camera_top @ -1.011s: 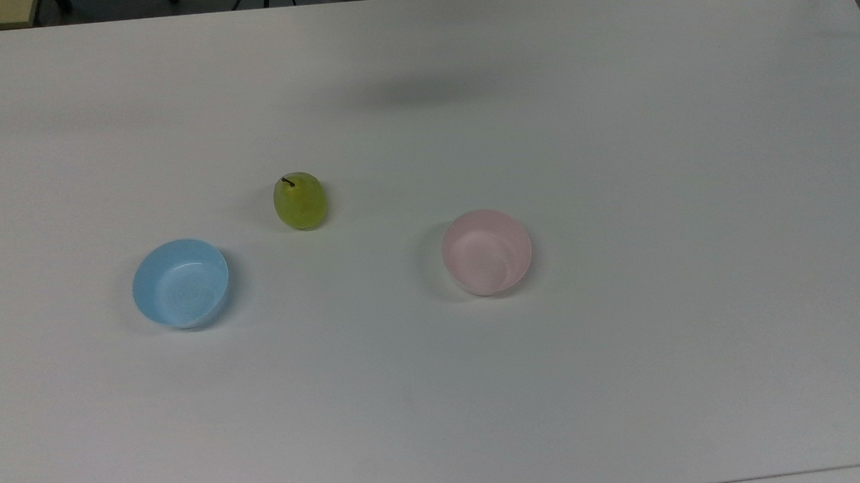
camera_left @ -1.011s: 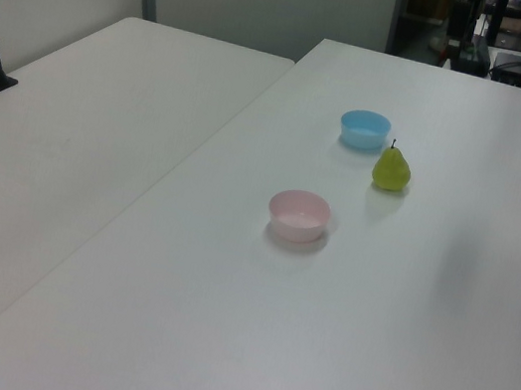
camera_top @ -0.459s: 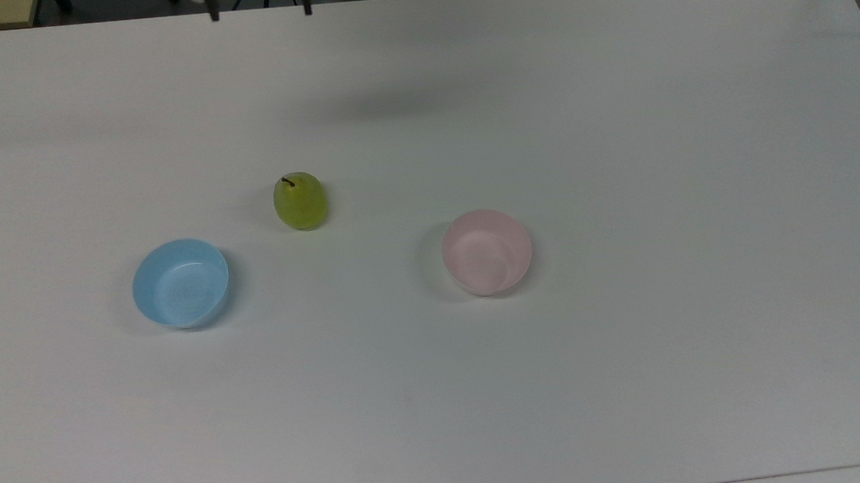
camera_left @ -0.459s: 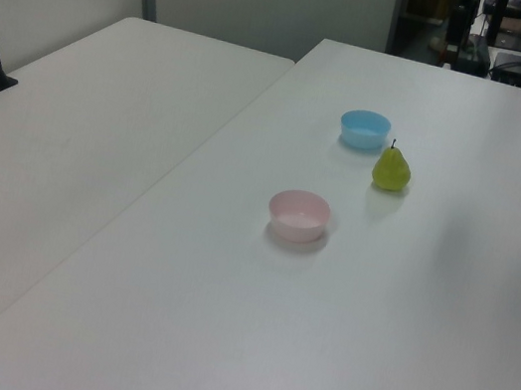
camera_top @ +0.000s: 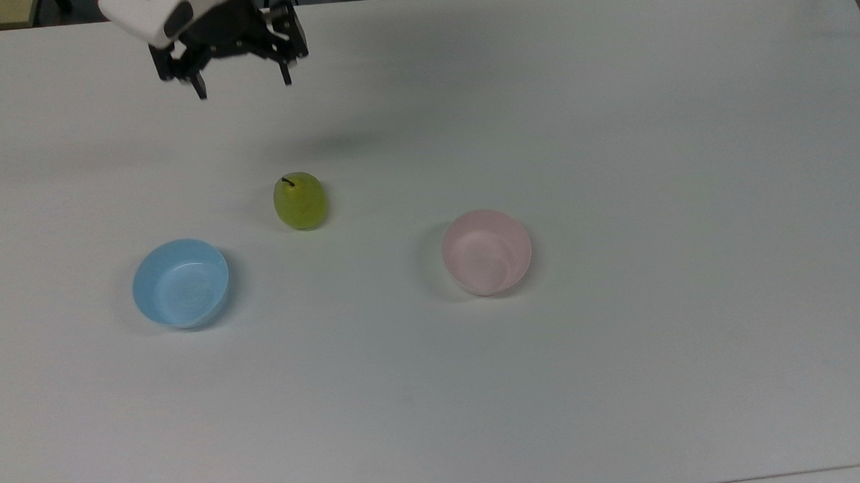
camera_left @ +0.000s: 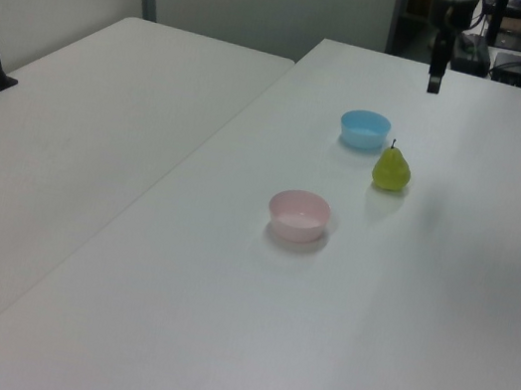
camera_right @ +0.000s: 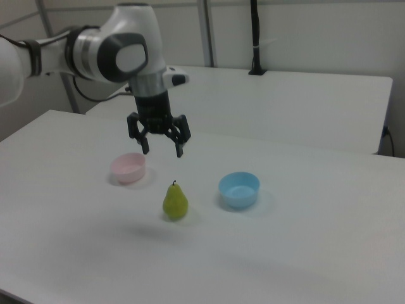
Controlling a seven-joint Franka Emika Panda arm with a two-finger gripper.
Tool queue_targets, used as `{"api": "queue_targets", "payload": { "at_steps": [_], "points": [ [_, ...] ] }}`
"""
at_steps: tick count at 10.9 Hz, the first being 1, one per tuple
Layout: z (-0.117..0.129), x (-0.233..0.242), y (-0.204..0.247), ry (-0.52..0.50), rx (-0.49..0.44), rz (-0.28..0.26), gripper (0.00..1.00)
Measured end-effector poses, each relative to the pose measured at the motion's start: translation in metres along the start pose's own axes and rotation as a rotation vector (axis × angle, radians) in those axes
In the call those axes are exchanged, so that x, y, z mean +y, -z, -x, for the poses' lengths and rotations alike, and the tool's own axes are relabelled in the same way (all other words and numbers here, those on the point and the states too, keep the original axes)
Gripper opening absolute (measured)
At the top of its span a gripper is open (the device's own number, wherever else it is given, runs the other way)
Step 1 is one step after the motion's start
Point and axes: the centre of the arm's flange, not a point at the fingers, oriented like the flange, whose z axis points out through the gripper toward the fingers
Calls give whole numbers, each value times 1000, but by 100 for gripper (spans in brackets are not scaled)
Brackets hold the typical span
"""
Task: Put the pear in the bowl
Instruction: 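Lower the open gripper over the green pear and close on it, then lift the green pear up off the table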
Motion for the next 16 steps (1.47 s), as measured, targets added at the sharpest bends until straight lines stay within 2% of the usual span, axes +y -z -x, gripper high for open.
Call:
{"api": "queue_targets", "payload": {
  "at_steps": [3, 7, 11, 13, 14, 15, 16],
  "points": [
    [-6, -7, -52, -30, 17, 3, 100],
    [-29, -29, -121, -211, 28, 4, 100],
    [-48, -38, -182, -227, 13, 15, 100],
    [-48, -37, -192, -210, -2, 37, 94],
    [-49, -36, -192, -204, -2, 47, 86],
    [-49, -36, -191, -204, 0, 49, 72],
    [-49, -36, -191, -203, 0, 49, 72]
  ]
}}
